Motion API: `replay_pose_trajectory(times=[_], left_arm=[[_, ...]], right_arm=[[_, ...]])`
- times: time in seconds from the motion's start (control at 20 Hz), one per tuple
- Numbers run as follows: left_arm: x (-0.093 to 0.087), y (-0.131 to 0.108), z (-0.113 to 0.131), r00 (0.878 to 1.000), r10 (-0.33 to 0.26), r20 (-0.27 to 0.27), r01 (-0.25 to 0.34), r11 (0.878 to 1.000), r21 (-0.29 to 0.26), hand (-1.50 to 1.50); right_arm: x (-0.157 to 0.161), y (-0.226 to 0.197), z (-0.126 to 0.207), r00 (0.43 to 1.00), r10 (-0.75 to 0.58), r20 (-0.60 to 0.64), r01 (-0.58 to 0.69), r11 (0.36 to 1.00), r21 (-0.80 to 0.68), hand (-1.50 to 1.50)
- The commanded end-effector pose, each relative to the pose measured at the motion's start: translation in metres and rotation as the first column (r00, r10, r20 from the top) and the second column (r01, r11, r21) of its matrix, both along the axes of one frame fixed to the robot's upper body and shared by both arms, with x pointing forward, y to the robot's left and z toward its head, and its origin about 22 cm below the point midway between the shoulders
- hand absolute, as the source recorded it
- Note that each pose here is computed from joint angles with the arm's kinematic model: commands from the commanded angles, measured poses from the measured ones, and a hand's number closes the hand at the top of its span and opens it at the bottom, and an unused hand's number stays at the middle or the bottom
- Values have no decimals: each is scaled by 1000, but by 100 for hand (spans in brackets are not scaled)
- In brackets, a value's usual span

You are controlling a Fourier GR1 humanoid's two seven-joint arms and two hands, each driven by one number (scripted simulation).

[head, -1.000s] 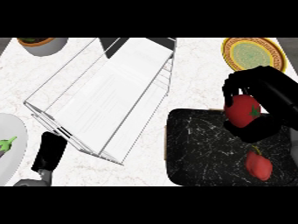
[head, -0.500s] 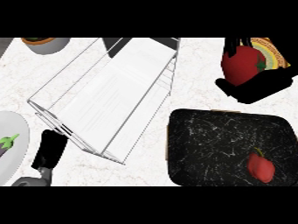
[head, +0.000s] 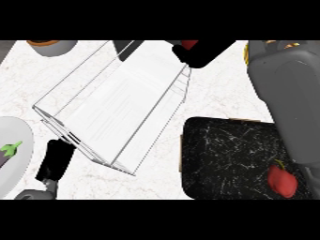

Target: Pick the tomato from the tray and place it in the tiered shelf

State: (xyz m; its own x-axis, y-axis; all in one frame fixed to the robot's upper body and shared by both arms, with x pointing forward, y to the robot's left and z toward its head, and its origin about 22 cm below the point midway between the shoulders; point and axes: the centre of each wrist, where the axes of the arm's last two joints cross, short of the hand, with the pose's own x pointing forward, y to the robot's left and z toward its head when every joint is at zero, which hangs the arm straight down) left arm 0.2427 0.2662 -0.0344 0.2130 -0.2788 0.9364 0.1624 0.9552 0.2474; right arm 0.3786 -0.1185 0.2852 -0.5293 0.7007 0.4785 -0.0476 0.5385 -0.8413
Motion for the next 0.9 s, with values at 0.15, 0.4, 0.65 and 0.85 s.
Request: replay_pose_trajectory(times=[0.15, 0.4, 0.65, 0.85], left_arm=[[2, 3, 5, 1000, -13, -2, 13, 1000, -1, 0], [21, -2, 16, 1000, 4, 5, -4, 1000, -11, 0], [12, -8, 1, 1000, -8, -5, 8, 1000, 12, 0], [17, -19, 12, 999, -35, 20, 35, 999, -5, 0]], right_arm=[[27, 64, -7, 998, 54, 19, -53, 995, -89, 150], [41, 87, -31, 995, 95, -25, -98, 986, -138, 150], [43, 116, -56, 990, 108, -94, -124, 977, -176, 150], [49, 105, -72, 952, 160, -260, -168, 986, -6, 150]])
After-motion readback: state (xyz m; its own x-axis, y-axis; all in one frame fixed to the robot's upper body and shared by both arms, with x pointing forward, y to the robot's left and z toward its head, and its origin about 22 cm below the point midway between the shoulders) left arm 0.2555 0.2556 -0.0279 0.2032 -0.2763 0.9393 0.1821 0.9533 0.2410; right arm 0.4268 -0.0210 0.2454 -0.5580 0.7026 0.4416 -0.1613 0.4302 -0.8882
